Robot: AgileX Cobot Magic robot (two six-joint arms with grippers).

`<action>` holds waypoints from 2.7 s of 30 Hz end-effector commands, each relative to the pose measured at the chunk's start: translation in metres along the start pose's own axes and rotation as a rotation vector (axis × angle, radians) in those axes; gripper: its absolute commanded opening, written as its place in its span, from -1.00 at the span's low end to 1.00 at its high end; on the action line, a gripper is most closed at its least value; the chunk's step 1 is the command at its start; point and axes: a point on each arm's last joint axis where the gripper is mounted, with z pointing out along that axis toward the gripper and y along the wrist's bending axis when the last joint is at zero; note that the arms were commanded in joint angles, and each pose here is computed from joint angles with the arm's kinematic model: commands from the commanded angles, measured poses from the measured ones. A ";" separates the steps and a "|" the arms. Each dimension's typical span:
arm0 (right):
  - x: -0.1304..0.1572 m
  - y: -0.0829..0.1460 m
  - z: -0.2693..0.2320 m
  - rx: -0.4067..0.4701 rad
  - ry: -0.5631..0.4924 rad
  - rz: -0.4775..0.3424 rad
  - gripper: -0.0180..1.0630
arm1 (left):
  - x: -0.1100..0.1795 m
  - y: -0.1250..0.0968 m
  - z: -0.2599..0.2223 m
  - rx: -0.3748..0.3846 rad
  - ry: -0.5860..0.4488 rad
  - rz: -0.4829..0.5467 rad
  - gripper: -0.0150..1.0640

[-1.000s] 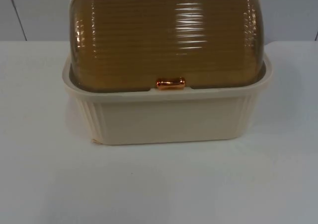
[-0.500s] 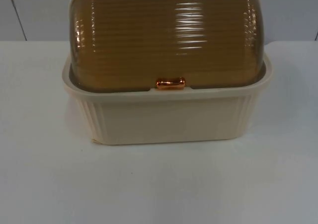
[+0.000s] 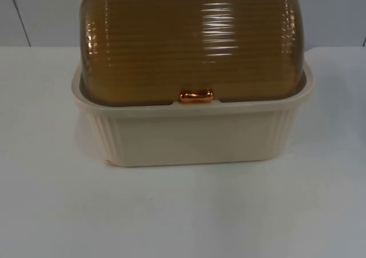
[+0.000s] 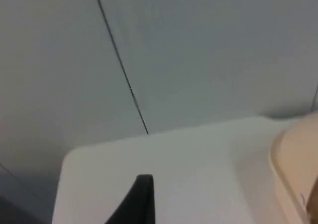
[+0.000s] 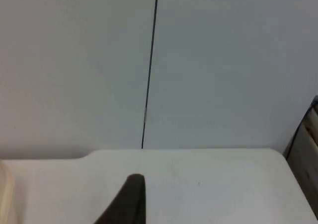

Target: Open the box lid with the left hand, place the block into the box with the right hand, then close the box lid with the left hand.

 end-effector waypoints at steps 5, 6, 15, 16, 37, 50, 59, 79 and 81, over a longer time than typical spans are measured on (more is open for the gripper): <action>-0.002 0.000 0.003 0.003 0.000 -0.014 0.97 | 0.010 -0.041 0.045 0.260 0.178 0.189 0.90; -0.002 0.000 0.003 0.003 0.000 -0.014 0.97 | 0.010 -0.041 0.045 0.260 0.178 0.189 0.90; -0.002 -0.001 0.003 0.015 0.002 -0.025 0.97 | 0.022 -0.151 0.057 0.491 0.192 0.705 0.90; -0.002 -0.001 0.003 0.015 0.002 -0.025 0.97 | 0.025 -0.163 0.059 0.492 0.195 0.776 0.90; -0.001 -0.001 0.002 0.016 0.018 -0.039 0.97 | 0.142 -0.269 0.095 0.332 -0.079 1.295 0.90; -0.001 -0.001 0.003 0.015 0.012 -0.021 0.97 | 0.170 -0.283 0.127 0.380 0.004 1.283 0.61; 0.000 -0.001 0.002 0.018 0.020 -0.028 0.97 | 0.176 -0.285 0.131 0.382 0.029 1.259 -0.72; 0.000 -0.001 0.002 0.018 0.020 -0.028 0.97 | 0.179 -0.270 0.151 0.519 0.156 1.138 -0.98; 0.000 -0.001 0.002 0.018 0.020 -0.028 0.97 | 0.174 -0.273 0.150 0.557 0.152 1.155 -0.98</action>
